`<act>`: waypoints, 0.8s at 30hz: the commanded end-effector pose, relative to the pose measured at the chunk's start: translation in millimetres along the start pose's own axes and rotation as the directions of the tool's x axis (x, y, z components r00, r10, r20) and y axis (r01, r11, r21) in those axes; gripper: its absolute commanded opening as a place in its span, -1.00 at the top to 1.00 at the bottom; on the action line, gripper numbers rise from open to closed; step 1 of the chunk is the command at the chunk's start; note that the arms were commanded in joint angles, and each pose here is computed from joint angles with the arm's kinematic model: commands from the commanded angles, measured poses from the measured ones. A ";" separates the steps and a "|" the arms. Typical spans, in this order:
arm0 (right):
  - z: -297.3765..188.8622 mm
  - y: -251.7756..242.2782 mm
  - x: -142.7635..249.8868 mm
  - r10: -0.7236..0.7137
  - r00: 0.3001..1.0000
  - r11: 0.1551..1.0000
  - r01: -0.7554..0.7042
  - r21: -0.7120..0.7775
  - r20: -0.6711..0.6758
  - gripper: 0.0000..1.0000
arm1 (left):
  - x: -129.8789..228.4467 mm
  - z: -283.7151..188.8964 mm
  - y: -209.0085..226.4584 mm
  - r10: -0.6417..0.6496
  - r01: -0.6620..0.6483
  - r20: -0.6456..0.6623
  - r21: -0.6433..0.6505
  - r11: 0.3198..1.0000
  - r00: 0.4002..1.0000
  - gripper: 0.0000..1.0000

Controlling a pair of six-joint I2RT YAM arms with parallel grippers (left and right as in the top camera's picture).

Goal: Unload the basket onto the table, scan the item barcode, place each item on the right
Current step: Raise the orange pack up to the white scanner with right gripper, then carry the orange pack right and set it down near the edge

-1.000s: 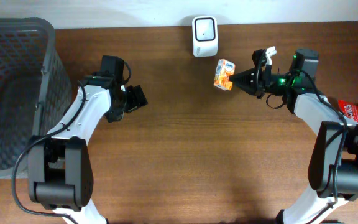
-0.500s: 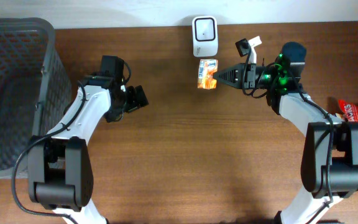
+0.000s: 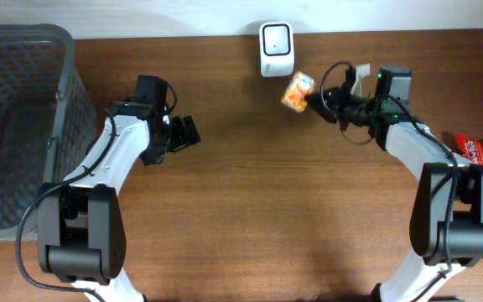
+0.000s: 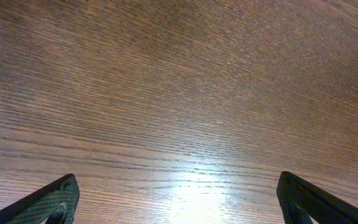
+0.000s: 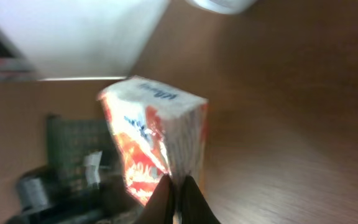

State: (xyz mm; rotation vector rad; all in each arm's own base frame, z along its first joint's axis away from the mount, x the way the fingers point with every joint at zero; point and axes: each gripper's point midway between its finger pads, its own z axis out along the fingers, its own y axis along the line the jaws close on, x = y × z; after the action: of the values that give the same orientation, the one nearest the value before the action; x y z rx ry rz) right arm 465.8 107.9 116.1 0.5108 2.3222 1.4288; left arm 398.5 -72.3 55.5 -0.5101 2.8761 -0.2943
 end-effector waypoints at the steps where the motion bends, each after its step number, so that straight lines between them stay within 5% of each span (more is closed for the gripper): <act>1: -15.9 -20.1 -15.1 -0.238 0.970 0.930 0.216 0.298 0.039 0.92 | -5.2 -8.4 -2.0 0.018 -0.018 0.025 0.005 1.000 1.000 -1.00; 3: -31.2 -13.8 -20.7 -0.333 0.943 0.844 0.302 0.444 -0.010 0.92 | -5.3 -8.4 -2.0 0.018 -0.018 0.025 0.005 1.000 1.000 -0.98; 6: -56.7 12.5 -48.3 -0.485 0.874 0.604 0.355 0.714 -0.025 0.92 | -10.1 -8.5 -4.6 0.020 -0.021 0.045 0.015 1.000 0.999 -0.98; 10: -33.9 53.8 -65.6 -0.749 0.654 0.288 0.466 0.837 -0.107 0.92 | -13.0 -8.7 -6.2 0.022 -0.023 0.057 0.021 1.000 0.998 -0.98; 16: 47.6 88.2 -77.7 -0.924 0.343 0.090 0.622 0.778 -0.167 0.92 | -12.5 -8.7 -6.0 0.022 -0.023 0.054 0.020 1.000 0.998 -0.98; 24: 77.0 100.5 -103.0 -0.978 0.111 -0.071 0.619 0.782 -0.177 0.91 | -12.5 -8.7 -5.9 0.022 -0.023 0.055 0.020 1.000 0.998 -0.98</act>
State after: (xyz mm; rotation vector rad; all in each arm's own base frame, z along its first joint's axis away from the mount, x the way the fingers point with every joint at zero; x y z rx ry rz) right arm 597.9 157.0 185.0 -0.4652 1.9027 -0.3080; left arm 405.9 -72.2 57.4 -0.4984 2.8454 -0.2961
